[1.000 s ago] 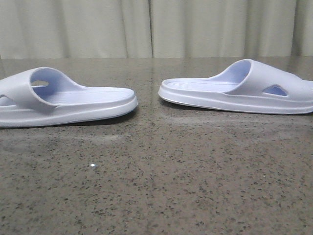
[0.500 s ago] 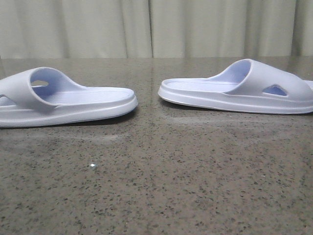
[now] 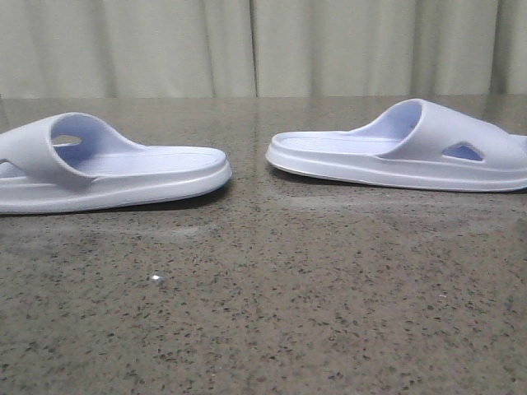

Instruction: Insert blue slippers together front up

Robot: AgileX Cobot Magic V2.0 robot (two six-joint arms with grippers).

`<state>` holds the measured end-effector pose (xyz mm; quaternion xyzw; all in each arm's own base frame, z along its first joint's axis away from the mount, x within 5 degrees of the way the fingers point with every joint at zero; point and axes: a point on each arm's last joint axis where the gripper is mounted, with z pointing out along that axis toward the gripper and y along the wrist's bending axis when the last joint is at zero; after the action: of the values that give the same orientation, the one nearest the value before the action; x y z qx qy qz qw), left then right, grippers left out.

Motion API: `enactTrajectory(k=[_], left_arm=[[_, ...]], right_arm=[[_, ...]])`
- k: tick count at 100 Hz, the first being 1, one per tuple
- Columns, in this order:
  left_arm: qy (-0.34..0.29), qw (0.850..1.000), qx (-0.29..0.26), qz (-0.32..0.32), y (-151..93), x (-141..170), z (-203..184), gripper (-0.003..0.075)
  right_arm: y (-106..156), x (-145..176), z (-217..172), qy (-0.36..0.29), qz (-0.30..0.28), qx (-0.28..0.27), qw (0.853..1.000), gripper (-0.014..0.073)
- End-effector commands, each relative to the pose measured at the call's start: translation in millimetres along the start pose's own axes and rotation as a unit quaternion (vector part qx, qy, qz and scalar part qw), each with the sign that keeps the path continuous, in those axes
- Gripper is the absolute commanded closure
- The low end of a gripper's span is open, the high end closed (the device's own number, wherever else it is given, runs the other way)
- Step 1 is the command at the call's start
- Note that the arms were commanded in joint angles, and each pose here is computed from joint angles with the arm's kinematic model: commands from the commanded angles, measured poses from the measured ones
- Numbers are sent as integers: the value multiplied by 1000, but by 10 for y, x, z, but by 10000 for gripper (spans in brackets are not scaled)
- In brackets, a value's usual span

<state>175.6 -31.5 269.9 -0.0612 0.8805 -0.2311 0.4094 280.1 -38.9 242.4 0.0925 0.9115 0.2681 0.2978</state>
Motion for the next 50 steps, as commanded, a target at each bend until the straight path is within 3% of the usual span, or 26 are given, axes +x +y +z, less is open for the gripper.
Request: enactTrajectory(k=[1,38,50], left_arm=[[-35,999,4,-7,-42,-135,-24,295],[-42,999,-1,-6,-32,-151,-20,295],[-43,999,0,-6,-33,-151,-20,295]], right_arm=[[91,-96,-55,-20,-10,-39,999,265],[26,-63,124,12,3,-82,997,269],[32,-49,141,22,4,-95,995,386]])
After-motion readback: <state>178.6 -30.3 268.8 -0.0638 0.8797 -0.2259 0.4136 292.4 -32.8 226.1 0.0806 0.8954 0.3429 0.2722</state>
